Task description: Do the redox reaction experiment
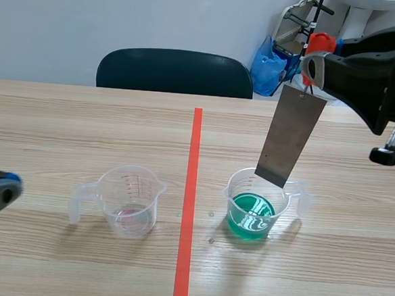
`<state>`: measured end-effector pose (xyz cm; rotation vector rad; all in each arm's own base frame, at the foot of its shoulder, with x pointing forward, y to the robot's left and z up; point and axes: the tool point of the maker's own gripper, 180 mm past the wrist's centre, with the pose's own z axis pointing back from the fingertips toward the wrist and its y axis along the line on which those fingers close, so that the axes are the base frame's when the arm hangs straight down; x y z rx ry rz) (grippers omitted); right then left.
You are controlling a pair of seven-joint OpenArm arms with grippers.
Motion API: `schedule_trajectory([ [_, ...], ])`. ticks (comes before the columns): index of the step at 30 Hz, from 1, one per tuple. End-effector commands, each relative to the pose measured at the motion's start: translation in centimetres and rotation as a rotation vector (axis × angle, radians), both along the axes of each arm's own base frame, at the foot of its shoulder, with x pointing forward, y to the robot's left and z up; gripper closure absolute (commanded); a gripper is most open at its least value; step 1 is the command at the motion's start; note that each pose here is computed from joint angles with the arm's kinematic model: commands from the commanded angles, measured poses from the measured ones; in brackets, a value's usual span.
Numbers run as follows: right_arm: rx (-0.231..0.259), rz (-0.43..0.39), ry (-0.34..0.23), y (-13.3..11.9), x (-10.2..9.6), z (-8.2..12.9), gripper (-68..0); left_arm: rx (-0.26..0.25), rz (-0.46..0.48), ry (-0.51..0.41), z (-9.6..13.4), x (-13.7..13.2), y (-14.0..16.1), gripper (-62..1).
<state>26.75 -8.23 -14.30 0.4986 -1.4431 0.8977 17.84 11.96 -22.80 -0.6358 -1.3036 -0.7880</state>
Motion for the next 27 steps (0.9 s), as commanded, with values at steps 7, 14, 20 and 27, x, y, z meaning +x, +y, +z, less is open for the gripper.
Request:
schedule_trajectory([
  [7,0.015,0.011,-0.028,0.3,0.0,1.0,-0.7,-0.088,-0.168,-0.018,0.9,2.6,-7.5,-1.7],
  [14,0.016,0.011,-0.029,0.3,0.0,1.0,-0.7,-0.136,-0.157,-0.02,0.2,6.2,-11.6,-1.9],
  [20,0.015,0.011,-0.028,0.3,0.0,1.0,-0.7,-0.168,-0.141,0.009,-1.3,8.5,-13.6,-1.9],
  [27,0.015,0.011,-0.028,0.3,0.0,1.0,-0.6,-0.18,-0.157,0.04,-2.1,10.0,-16.4,-1.9],
])
